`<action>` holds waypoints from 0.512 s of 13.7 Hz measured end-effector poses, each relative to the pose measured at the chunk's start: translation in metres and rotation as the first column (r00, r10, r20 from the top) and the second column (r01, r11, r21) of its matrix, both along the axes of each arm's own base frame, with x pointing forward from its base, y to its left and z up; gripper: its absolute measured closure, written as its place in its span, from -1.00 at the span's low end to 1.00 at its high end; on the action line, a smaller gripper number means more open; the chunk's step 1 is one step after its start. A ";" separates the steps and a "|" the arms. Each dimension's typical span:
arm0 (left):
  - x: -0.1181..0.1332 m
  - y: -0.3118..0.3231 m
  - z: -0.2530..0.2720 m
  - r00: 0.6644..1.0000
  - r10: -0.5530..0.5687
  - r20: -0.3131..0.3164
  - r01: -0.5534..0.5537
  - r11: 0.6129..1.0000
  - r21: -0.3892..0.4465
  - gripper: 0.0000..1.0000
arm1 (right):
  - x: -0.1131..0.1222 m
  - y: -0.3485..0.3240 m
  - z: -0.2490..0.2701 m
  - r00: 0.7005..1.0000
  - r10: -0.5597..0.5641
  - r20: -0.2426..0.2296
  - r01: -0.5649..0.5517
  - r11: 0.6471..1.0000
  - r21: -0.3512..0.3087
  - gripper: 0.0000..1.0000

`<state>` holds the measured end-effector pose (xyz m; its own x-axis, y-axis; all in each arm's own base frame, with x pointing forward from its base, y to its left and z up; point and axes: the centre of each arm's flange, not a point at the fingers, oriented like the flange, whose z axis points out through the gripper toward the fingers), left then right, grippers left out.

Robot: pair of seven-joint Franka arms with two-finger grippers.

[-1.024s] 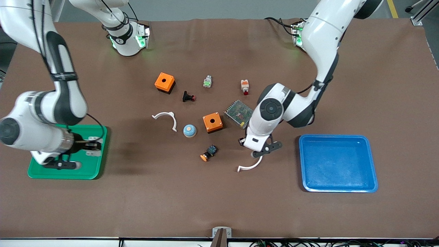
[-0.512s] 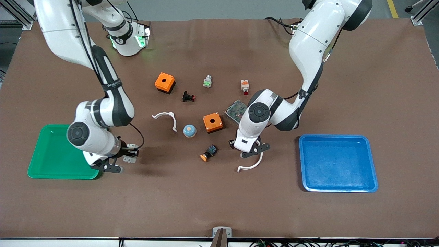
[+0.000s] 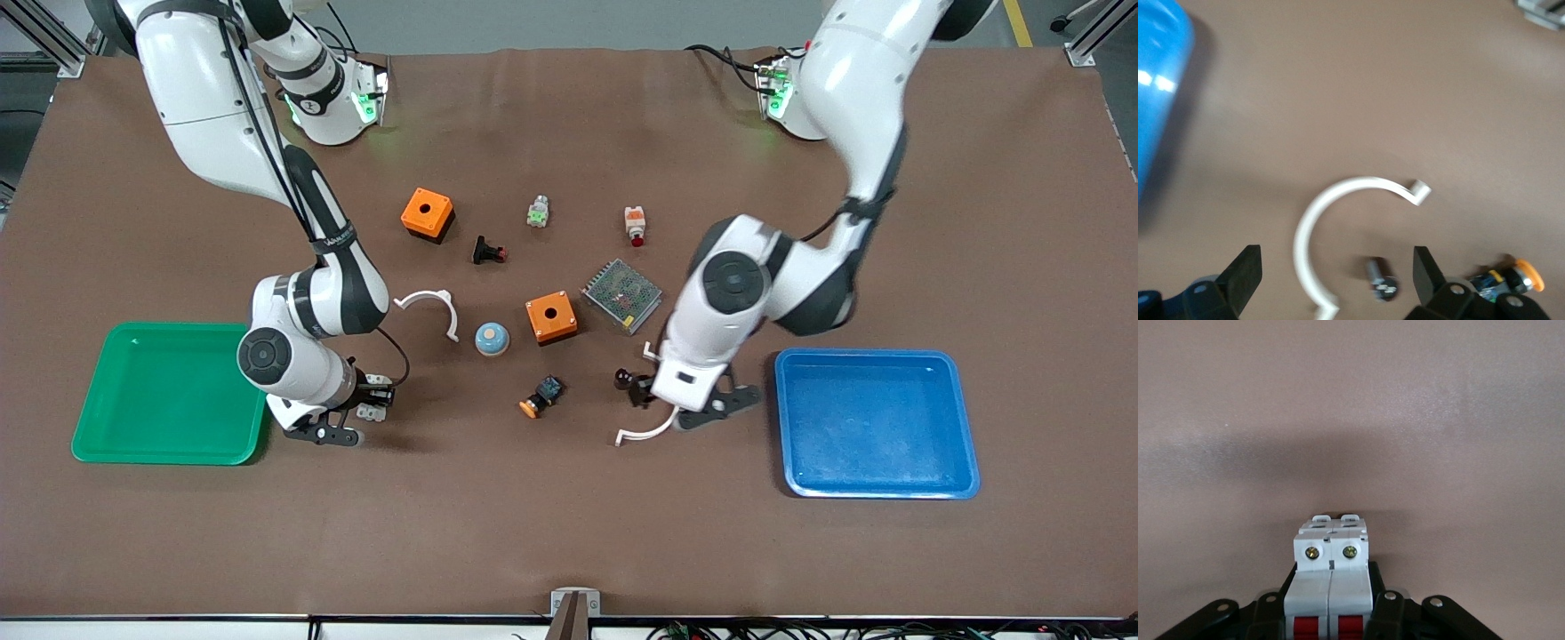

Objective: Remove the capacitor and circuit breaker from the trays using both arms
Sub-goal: 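Release the capacitor from the left gripper while the right gripper lowers the breaker, then open the right gripper on the breaker while the left gripper withdraws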

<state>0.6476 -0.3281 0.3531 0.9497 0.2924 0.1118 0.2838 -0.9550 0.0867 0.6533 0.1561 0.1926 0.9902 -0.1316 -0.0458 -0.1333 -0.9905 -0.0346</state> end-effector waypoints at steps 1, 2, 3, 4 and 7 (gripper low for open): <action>0.008 0.030 0.025 0.999 -0.032 0.004 0.032 0.999 0.015 -1.00 | 0.001 0.000 0.001 1.000 0.001 0.004 -0.001 1.000 0.000 0.09; 0.016 0.060 0.043 0.999 -0.048 0.002 0.048 0.998 0.029 -1.00 | 0.002 0.000 0.002 1.000 0.000 0.006 0.000 1.000 0.000 -0.12; 0.021 0.089 0.059 0.999 -0.053 -0.007 0.054 0.998 0.042 -1.00 | 0.003 -0.001 0.003 1.000 -0.001 0.008 0.001 1.000 0.000 -0.29; 0.024 0.119 0.073 0.999 -0.050 -0.020 0.051 0.997 0.054 -1.00 | 0.005 -0.003 0.005 1.000 -0.003 0.013 0.003 1.000 -0.001 -0.51; 0.026 0.191 0.113 0.998 -0.049 -0.033 0.051 0.996 0.074 -1.00 | 0.018 -0.013 0.027 1.000 0.007 -0.002 -0.007 1.000 -0.004 -1.00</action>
